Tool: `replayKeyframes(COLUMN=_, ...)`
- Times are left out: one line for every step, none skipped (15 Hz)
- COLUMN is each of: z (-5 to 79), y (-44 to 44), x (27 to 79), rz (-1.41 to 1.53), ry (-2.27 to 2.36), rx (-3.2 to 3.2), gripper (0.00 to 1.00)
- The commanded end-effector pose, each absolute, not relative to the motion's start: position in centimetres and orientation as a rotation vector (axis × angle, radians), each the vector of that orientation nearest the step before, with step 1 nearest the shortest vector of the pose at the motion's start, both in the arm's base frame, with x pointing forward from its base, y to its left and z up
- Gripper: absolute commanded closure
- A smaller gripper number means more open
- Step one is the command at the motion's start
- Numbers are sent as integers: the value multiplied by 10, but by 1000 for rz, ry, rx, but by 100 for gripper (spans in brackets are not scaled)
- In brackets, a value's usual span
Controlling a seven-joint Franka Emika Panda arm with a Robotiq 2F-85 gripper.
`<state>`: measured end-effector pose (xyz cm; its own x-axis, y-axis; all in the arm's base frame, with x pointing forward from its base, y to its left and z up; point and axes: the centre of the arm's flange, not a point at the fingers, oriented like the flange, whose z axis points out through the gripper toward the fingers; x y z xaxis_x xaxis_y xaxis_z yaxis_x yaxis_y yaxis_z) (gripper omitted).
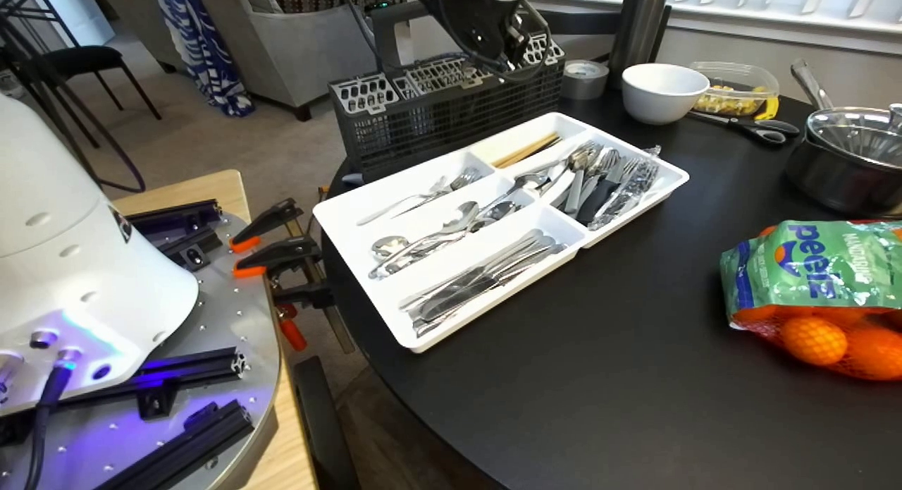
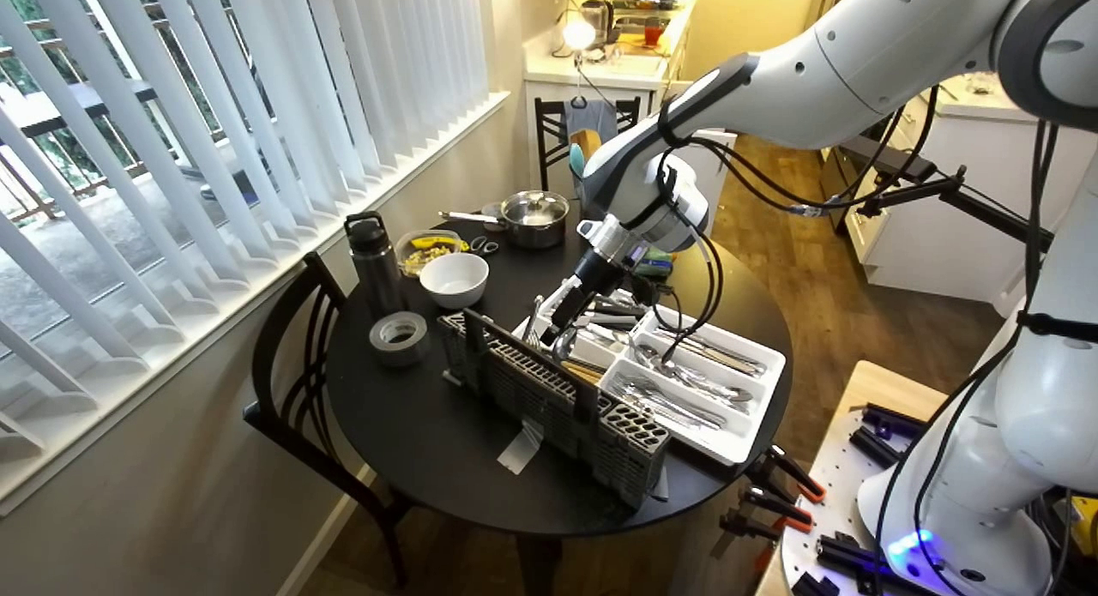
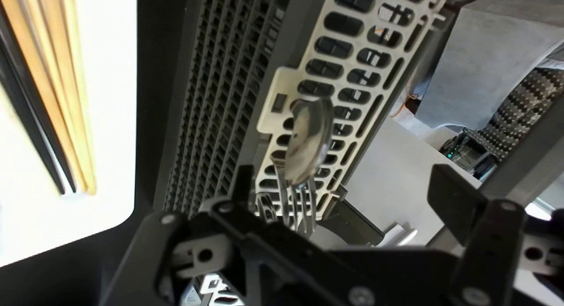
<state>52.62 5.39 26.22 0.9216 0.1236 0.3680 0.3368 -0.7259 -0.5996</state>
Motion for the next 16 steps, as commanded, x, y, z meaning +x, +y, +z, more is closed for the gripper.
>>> replayKeyframes(z=265, y=54, x=527, rz=-297, ry=-253, rx=-2354, gripper=0)
replayKeyframes(z=265, y=54, x=527, rz=-273, ry=-236, rx=-2347, gripper=0)
replayKeyframes(z=265, y=54, x=526, rz=-260, ry=-212, rx=-2349, gripper=0)
replayKeyframes(z=267, y=54, x=525, rz=-261, ry=-189, rx=-2357, gripper=0)
replayKeyframes(z=270, y=53, x=524, rz=-282, ry=-153, rx=-2373, gripper=0)
replayKeyframes(z=271, y=53, x=523, rz=-279, ry=-138, rx=-2373, gripper=0)
replayKeyframes(z=271, y=52, x=523, rz=-282, ry=-116, rx=-2380, gripper=0)
replayKeyframes(z=272, y=52, x=523, rz=-279, ry=-100, rx=-2384, gripper=0)
replayKeyframes(z=272, y=52, x=522, rz=-264, ry=-82, rx=-2383, gripper=0)
replayKeyframes(z=271, y=53, x=521, rz=-245, ry=-69, rx=-2380, gripper=0)
replayKeyframes(z=270, y=54, x=520, rz=-221, ry=-50, rx=-2383, gripper=0)
replayKeyframes(z=270, y=54, x=520, rz=-213, ry=-32, rx=-2381, gripper=0)
replayKeyframes(z=271, y=54, x=519, rz=-207, ry=-12, rx=-2380, gripper=0)
replayKeyframes(z=271, y=53, x=519, rz=-201, ry=6, rx=-2381, gripper=0)
replayKeyframes(z=272, y=52, x=517, rz=-195, ry=25, rx=-2383, gripper=0)
replayKeyframes(z=273, y=52, x=517, rz=-185, ry=51, rx=-2388, gripper=0)
